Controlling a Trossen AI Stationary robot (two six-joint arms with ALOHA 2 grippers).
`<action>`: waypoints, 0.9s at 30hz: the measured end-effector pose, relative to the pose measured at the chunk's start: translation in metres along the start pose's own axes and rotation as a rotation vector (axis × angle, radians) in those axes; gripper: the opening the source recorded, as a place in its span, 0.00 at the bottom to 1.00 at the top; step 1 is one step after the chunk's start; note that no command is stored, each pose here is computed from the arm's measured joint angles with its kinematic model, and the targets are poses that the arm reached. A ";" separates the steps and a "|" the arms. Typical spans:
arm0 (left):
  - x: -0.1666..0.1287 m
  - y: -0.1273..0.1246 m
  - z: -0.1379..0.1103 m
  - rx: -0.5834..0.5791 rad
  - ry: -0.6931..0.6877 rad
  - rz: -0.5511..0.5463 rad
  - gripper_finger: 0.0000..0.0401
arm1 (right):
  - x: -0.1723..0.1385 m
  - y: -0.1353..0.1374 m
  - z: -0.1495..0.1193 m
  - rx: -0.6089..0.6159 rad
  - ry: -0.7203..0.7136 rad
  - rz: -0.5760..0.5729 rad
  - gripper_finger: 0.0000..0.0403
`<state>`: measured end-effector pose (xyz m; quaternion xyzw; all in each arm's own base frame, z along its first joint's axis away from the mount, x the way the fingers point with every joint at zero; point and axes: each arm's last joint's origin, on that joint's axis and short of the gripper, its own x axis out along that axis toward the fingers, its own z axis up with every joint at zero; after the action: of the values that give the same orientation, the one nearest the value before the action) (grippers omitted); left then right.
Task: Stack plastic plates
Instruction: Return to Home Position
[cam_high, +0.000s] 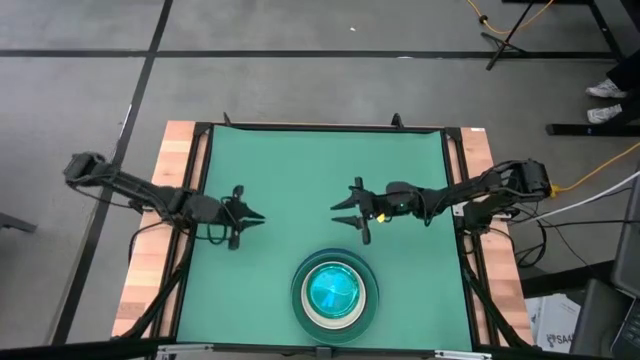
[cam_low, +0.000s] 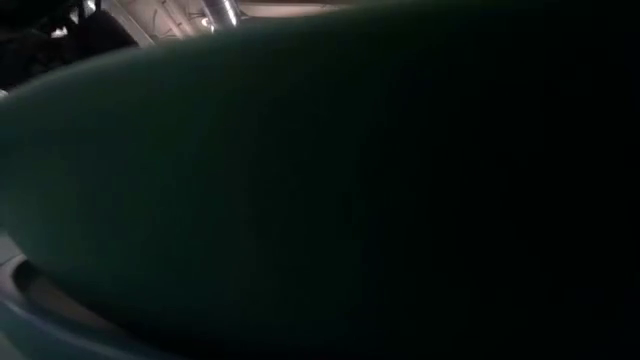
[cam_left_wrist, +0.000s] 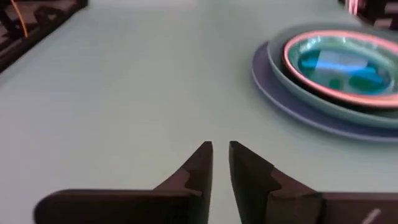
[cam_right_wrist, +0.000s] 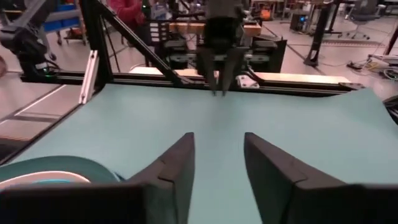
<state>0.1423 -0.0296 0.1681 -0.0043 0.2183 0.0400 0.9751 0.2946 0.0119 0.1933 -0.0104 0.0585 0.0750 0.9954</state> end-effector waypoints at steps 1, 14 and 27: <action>-0.001 0.005 -0.003 -0.012 -0.023 0.002 0.11 | 0.000 -0.001 0.000 0.002 -0.003 0.005 0.32; -0.015 0.029 -0.024 -0.054 -0.215 0.011 0.01 | -0.030 -0.002 -0.004 0.029 -0.017 0.031 0.01; -0.025 0.034 -0.019 -0.044 -0.374 0.062 0.01 | -0.121 0.007 -0.036 0.121 -0.142 -0.136 0.01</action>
<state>0.1091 0.0017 0.1614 -0.0111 0.0322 0.0749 0.9966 0.1705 0.0001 0.1717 0.0509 -0.0084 0.0041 0.9987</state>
